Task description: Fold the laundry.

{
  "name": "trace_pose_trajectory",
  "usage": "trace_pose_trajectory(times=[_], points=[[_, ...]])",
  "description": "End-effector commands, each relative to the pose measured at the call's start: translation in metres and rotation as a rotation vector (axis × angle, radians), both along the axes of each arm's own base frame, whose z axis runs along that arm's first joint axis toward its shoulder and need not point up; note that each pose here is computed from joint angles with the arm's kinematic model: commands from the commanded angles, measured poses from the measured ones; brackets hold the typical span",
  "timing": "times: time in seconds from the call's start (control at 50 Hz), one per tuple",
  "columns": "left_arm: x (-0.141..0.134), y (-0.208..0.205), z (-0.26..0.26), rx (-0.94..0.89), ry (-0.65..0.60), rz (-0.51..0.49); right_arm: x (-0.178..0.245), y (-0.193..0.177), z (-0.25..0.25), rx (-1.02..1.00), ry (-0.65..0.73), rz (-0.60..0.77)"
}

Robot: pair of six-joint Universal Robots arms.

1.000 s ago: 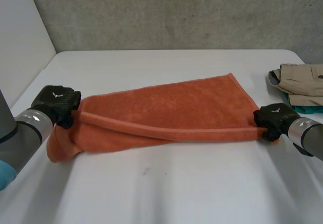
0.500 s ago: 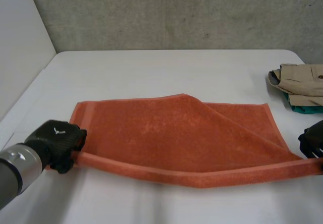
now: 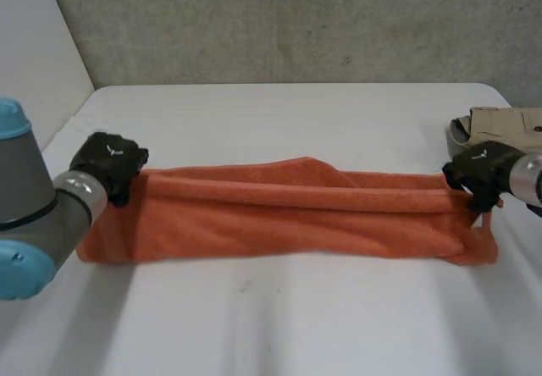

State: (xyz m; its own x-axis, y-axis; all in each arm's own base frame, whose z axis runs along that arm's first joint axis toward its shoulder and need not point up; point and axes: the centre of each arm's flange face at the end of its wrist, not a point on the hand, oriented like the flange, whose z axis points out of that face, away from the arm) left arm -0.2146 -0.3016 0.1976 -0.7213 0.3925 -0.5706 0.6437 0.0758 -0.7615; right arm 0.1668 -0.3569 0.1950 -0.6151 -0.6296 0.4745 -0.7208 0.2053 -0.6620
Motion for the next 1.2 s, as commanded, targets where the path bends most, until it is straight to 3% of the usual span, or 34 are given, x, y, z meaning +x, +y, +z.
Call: trace_pose_trajectory(times=[0.02, 0.54, 0.68, 0.84, 1.02, 1.2], points=[[-0.01, -0.014, 0.022, -0.106, 0.018, 0.003, 0.011, -0.014, 0.017, -0.126, -0.035, -0.011], [-0.042, -0.103, -0.037, -0.323, 0.043, -0.017, 0.044, -0.084, -0.028, -0.36, -0.007, -0.078], [-0.067, -0.086, -0.033, -0.349, 0.073, -0.076, 0.052, -0.084, -0.001, -0.451, -0.029, -0.158], [-0.055, -0.048, 0.004, -0.365, 0.085, -0.074, 0.044, -0.038, 0.047, -0.419, -0.196, -0.19], [-0.034, 0.005, -0.003, -0.23, 0.2, -0.052, 0.0, 0.008, -0.015, -0.102, -0.237, -0.197], [-0.03, 0.019, -0.019, -0.146, 0.252, -0.037, -0.016, 0.015, -0.044, -0.086, -0.263, -0.193]])
